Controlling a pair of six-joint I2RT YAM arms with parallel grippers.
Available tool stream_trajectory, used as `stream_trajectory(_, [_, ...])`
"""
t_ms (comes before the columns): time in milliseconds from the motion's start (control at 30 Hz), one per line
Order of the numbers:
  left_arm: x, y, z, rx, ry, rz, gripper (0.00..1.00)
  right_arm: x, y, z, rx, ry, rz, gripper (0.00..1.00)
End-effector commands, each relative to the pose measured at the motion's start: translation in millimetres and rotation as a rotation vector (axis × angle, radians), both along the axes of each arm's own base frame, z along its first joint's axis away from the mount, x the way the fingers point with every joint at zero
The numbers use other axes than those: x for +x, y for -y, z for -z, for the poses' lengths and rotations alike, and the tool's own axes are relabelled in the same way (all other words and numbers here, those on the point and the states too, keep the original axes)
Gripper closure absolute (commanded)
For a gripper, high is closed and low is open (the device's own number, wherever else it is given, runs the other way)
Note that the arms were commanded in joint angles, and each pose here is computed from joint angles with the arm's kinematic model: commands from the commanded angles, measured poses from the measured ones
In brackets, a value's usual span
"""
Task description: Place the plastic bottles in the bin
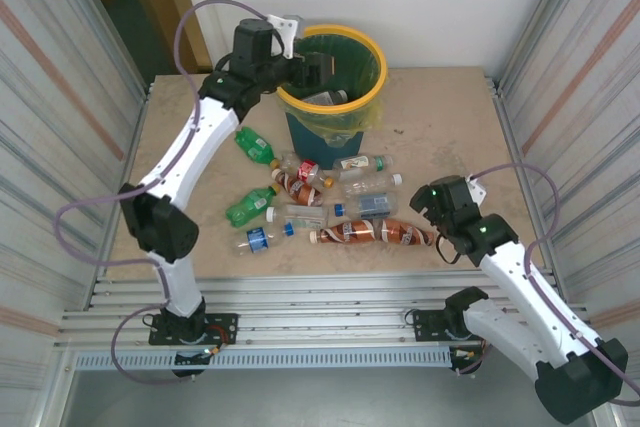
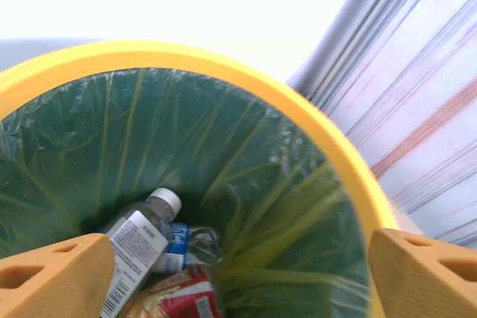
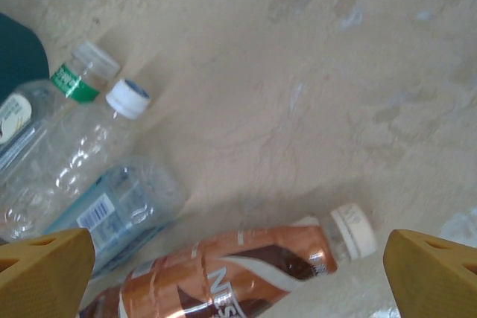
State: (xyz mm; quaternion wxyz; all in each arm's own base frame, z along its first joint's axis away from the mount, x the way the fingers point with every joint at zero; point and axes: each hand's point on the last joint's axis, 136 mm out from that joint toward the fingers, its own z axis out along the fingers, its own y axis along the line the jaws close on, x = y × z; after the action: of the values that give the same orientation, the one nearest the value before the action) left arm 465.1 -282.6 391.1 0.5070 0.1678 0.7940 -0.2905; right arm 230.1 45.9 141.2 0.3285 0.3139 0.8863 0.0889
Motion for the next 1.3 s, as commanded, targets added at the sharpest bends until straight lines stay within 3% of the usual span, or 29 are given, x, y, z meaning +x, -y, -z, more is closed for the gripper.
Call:
stream_trajectory(0, [-25.4,-7.6,-32.0,0.011,0.121,0.008,0.05,-15.3,-9.7,18.3,0.099,-0.052,0.038,0.02])
stream_trajectory(367, [-79.0,-67.8,-12.7,0.012,0.211,-0.168,0.01,-37.4,-27.4,57.3,0.282,-0.091,0.153,0.02])
stream_trajectory(600, [-101.7,-101.0,21.6,-0.001,0.197,-0.283,0.01,-35.3,-42.5,68.7,0.348,-0.103,0.164,0.02])
stream_trajectory(867, [-108.4,-121.4,55.6,0.035,0.146,-0.370,0.01,-19.7,-61.9,64.4,0.337,-0.095,0.116,0.02])
stream_trajectory(1267, [-104.9,-124.1,70.0,0.063,0.114,-0.390,0.01,2.6,-91.9,73.6,0.295,-0.142,0.058,0.01])
